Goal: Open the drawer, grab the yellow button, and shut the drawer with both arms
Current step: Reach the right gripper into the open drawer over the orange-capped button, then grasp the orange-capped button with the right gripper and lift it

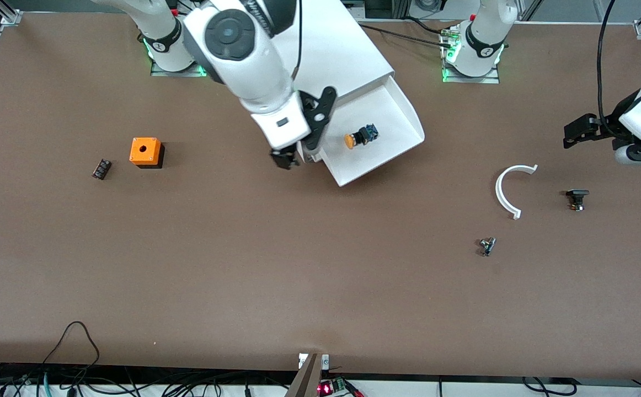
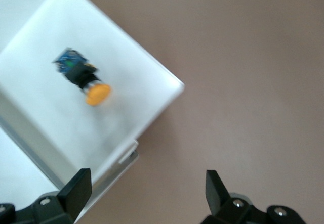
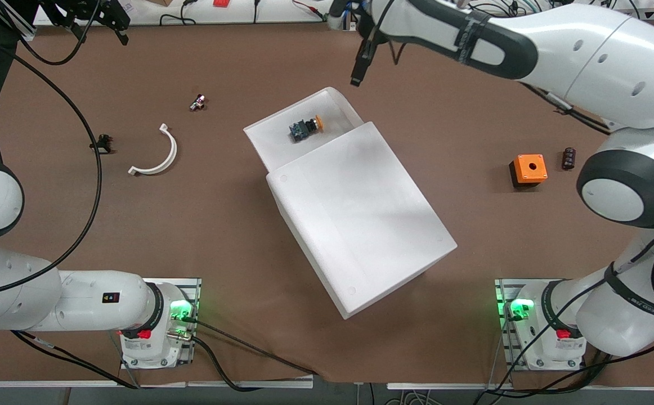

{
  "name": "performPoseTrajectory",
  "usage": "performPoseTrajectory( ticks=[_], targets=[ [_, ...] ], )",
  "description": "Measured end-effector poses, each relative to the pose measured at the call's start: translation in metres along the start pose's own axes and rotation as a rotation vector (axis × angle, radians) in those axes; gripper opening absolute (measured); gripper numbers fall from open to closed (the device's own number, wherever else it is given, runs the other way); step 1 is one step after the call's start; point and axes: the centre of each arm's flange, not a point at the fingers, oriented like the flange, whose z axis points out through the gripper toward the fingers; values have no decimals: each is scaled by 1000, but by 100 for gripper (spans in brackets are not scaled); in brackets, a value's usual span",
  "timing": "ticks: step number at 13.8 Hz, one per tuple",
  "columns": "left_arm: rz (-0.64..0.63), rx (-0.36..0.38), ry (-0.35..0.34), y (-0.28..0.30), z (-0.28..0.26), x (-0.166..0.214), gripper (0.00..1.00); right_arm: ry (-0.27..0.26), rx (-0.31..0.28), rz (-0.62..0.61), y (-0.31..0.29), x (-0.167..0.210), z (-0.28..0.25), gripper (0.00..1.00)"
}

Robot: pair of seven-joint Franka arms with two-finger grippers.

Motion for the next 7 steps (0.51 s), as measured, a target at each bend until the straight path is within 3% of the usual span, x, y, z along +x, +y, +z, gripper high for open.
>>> performPoseTrajectory(
  ticks=[3,7],
  targets=[
    [0,0,-1,0,1,1,100,-14,27,-130,-45,41,33,100],
    [0,0,0,0,0,2,100,-63,7,-255,-87,68,66,100]
  ],
)
